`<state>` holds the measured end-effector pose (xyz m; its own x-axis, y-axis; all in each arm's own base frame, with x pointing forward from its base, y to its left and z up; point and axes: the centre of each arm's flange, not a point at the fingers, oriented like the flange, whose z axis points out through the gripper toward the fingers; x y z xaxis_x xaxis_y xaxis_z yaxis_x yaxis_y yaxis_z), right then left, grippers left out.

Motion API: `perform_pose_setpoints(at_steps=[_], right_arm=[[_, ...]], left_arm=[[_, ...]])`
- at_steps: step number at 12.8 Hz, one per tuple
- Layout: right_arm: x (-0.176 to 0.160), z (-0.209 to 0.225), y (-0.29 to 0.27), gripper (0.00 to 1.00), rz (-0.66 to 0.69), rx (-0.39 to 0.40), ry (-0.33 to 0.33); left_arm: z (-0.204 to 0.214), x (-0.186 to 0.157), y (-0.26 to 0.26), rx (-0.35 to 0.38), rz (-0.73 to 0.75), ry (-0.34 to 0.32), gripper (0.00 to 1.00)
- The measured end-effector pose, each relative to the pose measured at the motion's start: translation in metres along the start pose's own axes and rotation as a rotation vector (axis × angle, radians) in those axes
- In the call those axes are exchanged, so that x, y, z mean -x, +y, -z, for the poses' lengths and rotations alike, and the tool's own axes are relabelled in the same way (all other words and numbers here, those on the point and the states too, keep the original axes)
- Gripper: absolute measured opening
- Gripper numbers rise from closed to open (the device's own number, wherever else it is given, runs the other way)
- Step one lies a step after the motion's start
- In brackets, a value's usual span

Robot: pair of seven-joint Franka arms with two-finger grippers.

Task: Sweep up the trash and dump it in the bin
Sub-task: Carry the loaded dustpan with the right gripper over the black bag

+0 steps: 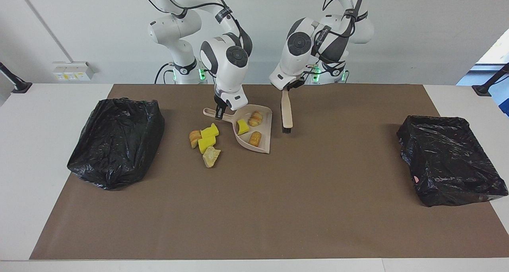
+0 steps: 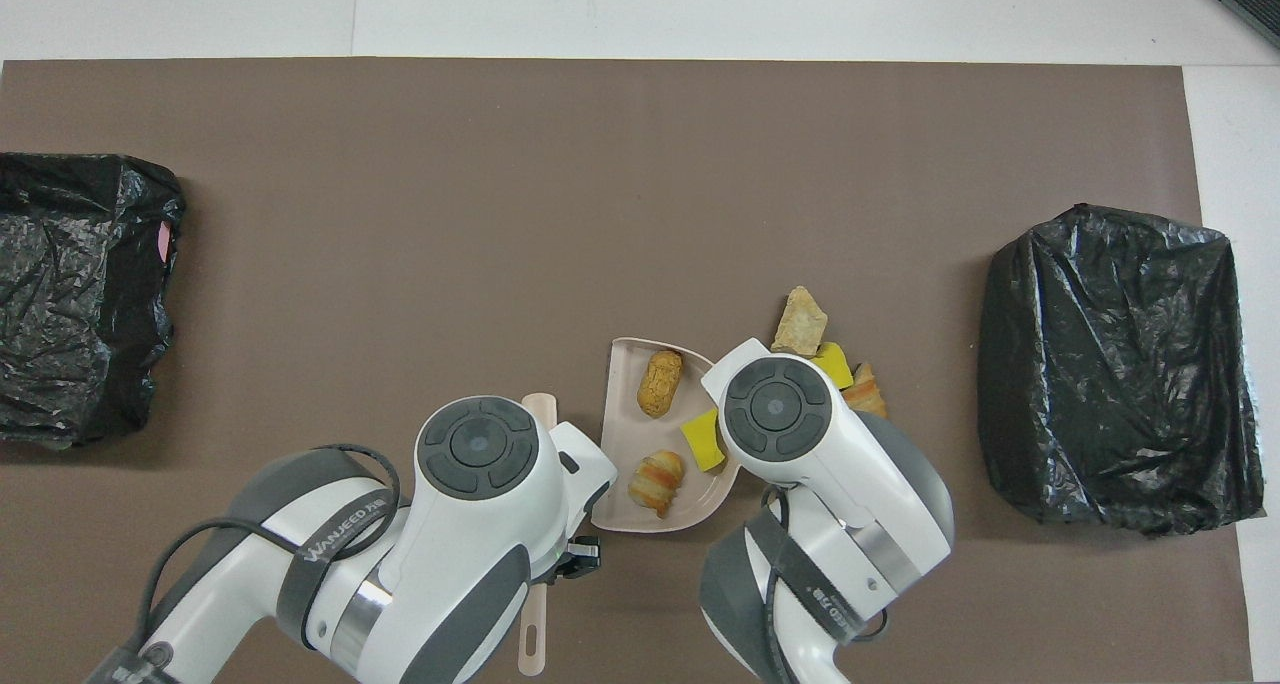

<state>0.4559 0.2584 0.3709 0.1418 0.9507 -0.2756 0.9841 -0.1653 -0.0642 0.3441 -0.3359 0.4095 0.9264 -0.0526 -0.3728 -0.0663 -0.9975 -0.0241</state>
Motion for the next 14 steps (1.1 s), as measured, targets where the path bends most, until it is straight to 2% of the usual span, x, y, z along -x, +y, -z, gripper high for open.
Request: perform_pose_setpoints(at_steps=[2, 5, 9, 14], right_arm=[[0.01, 0.011, 0.012, 0.31, -0.027, 0.013, 0.018], [0.044, 0.031, 0.035, 0.31, -0.053, 0.012, 0.032], [0.098, 0.06, 0.066, 0.31, -0.078, -0.015, 0.047], [0.193, 0.089, 0.102, 0.31, -0.116, -0.033, 0.109]], left_arm=[[-0.017, 0.022, 0.001, -0.032, 0.036, 0.011, 0.26], [-0.047, 0.058, 0.007, -0.044, 0.069, 0.122, 0.26], [-0.08, 0.1, 0.034, -0.067, 0.029, 0.174, 0.26], [-0.105, 0.121, 0.056, -0.043, 0.018, 0.154, 0.26]])
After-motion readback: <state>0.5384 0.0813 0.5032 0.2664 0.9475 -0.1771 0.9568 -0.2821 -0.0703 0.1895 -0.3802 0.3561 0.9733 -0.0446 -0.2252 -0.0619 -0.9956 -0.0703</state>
